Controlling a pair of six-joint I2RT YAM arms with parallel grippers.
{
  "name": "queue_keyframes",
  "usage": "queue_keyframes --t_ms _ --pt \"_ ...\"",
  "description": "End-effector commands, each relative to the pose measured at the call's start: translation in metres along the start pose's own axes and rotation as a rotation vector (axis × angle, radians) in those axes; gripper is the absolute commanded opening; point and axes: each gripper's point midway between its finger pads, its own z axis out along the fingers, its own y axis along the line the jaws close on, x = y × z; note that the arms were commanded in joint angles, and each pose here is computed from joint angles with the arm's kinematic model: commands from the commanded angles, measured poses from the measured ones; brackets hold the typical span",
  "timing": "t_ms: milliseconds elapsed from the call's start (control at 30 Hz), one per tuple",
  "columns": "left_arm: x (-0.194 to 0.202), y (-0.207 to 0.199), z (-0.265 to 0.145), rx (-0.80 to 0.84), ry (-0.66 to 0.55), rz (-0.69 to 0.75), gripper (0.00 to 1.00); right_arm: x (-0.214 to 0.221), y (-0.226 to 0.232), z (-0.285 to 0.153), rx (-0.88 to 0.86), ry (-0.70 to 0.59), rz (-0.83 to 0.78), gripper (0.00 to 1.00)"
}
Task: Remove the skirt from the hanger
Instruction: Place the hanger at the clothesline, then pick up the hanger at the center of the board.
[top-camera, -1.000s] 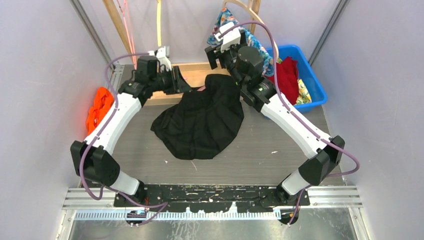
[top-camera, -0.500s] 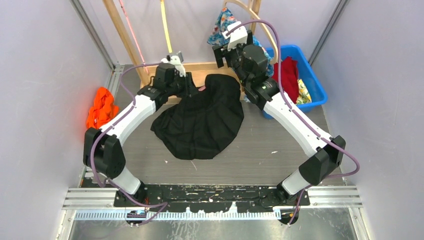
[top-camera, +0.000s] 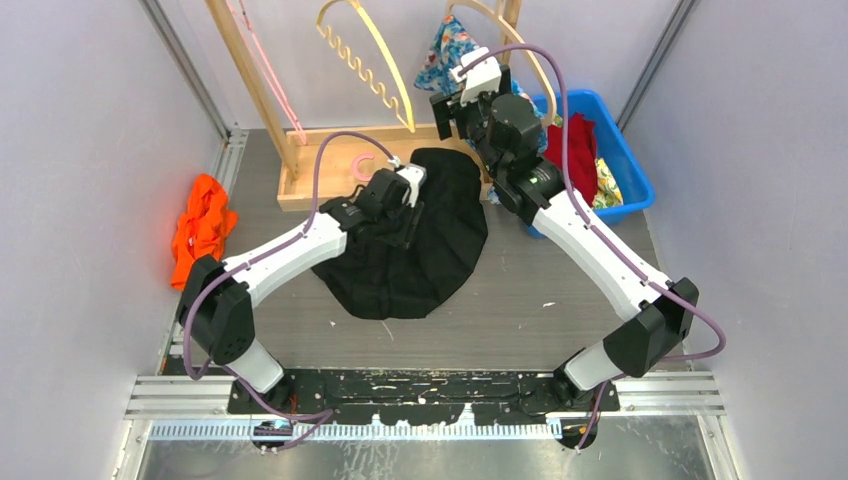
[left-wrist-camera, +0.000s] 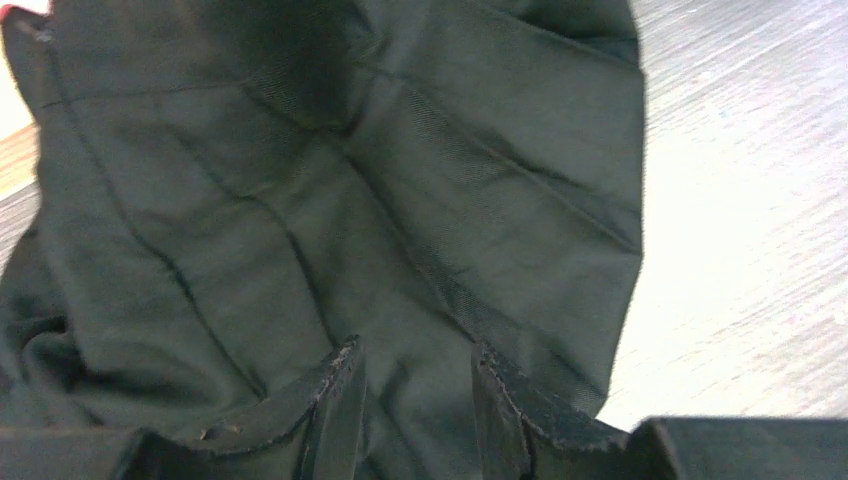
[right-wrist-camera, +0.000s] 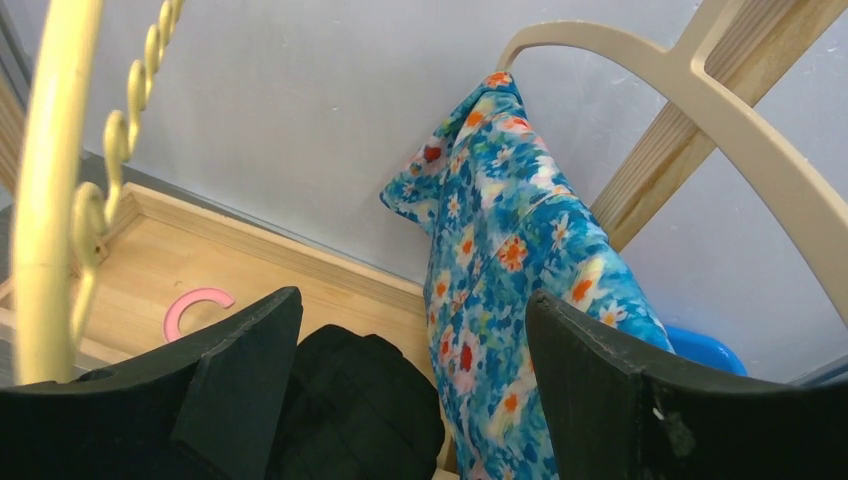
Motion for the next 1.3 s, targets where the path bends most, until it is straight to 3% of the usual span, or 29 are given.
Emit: queue_keyframes --t_ms 0,267,633,933,1267 --pt "-0.014 0.024 -0.009 -0.112 -0.039 0.027 0.44 -0.034 -0.013 -0.014 0.022 -0.095 0.048 0.87" --pt "-0.005 0.04 0.008 -0.147 -0.043 -0.056 0.48 -0.03 -0.018 -0.016 0.033 -0.089 0.043 0.9" --pt "-0.069 0.115 0.036 -0.181 -0.158 -0.243 0.47 -0.02 -0.03 -0.015 0.058 -0.07 0.051 0.9" --pt "-0.123 0.132 0.051 -0.101 -0.245 -0.256 0.47 -0.01 -0.041 -0.011 0.078 -0.051 0.058 0.9" --pt "-0.128 0.156 0.086 -0.065 -0.248 -0.293 0.47 -0.002 -0.046 -0.008 0.089 -0.028 0.057 0.9"
